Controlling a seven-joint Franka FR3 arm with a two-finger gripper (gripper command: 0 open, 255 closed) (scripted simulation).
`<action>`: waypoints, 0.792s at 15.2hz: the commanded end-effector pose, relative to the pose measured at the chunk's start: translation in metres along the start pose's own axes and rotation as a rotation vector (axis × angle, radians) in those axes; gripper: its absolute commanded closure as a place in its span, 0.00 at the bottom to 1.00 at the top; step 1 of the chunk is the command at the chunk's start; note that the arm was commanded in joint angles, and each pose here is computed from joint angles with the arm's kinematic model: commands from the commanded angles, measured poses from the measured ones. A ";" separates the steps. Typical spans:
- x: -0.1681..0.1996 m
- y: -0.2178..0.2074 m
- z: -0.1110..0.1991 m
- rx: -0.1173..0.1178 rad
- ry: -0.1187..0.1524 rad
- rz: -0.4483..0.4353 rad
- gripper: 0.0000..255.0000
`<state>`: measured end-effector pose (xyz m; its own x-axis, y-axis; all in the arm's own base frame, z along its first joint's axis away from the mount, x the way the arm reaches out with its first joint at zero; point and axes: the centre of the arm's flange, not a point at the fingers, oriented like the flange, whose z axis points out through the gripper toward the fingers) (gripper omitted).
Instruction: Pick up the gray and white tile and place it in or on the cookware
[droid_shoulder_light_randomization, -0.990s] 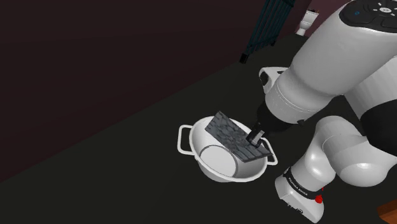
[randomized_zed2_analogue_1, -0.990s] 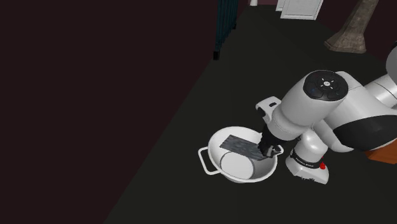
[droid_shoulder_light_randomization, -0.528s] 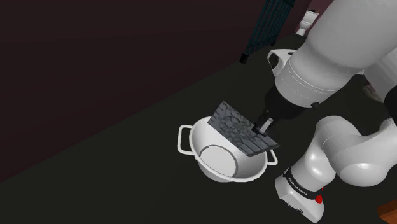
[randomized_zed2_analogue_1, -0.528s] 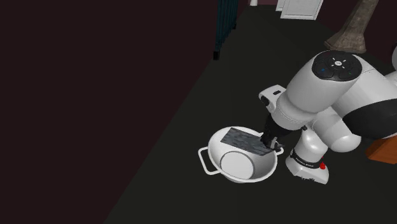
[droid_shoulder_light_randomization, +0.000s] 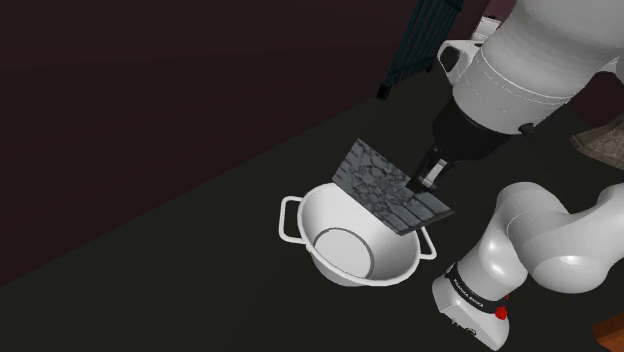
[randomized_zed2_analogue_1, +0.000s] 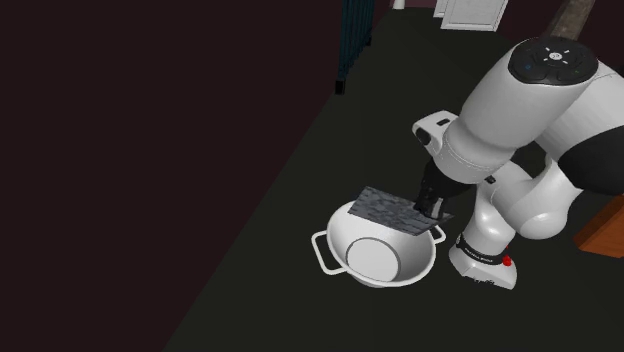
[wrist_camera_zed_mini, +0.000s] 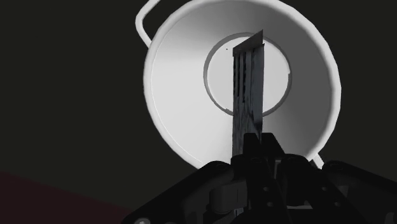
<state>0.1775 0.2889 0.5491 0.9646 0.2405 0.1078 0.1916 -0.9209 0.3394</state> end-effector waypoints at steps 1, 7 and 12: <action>0.000 0.004 -0.009 0.000 0.000 0.000 1.00; 0.015 0.061 -0.056 0.000 0.000 0.000 1.00; 0.013 0.052 -0.032 0.000 0.000 0.000 1.00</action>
<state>0.1940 0.2534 0.6026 0.9647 0.2404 0.1074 0.1916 -0.9208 0.3397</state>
